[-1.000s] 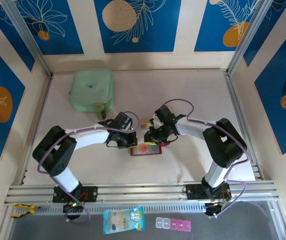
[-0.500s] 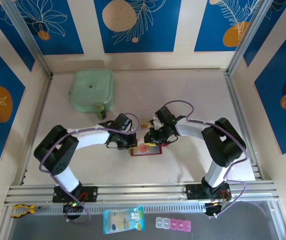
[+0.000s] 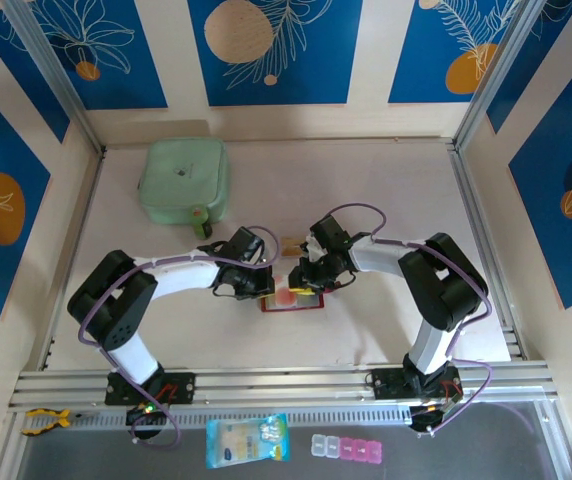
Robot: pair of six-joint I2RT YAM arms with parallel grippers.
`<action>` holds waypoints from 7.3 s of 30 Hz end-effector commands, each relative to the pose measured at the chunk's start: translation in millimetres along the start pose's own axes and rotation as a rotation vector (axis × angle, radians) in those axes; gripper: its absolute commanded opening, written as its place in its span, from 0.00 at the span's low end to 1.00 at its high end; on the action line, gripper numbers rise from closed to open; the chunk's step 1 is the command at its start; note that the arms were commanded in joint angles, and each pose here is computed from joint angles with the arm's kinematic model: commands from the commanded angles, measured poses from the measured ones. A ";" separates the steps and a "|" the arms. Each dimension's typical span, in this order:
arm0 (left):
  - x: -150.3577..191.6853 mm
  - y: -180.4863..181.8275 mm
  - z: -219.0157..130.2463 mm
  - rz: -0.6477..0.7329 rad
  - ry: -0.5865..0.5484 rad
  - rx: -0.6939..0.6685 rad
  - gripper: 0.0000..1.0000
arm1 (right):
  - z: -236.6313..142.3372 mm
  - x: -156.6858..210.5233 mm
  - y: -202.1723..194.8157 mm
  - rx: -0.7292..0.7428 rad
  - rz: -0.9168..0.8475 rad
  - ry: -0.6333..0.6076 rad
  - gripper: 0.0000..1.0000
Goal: Take the credit cards out of the card holder
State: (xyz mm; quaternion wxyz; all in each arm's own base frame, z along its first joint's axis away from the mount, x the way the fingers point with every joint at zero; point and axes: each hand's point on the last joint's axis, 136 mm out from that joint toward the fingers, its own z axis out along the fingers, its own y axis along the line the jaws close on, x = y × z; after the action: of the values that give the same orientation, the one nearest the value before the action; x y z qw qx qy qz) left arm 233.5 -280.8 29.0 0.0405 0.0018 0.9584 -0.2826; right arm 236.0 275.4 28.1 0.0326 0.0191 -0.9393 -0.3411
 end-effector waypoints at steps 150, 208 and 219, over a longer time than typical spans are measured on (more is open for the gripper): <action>7.6 7.0 -1.7 0.030 0.025 -0.037 0.06 | -92.0 0.3 10.1 0.226 -0.349 -0.100 0.00; 4.3 15.2 -41.4 0.006 -0.065 -0.038 0.21 | -95.3 -146.2 33.0 0.192 -1.408 0.173 0.10; 3.3 15.8 -35.8 0.007 -0.054 -0.033 0.21 | -111.1 -149.1 44.5 0.228 -1.378 0.078 0.13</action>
State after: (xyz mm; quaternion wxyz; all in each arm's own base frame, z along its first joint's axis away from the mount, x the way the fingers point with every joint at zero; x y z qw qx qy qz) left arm 228.8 -253.2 57.0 0.0743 0.0001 0.9591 -0.2732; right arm 396.1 246.6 112.2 -0.1343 0.6409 -0.7353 -0.1747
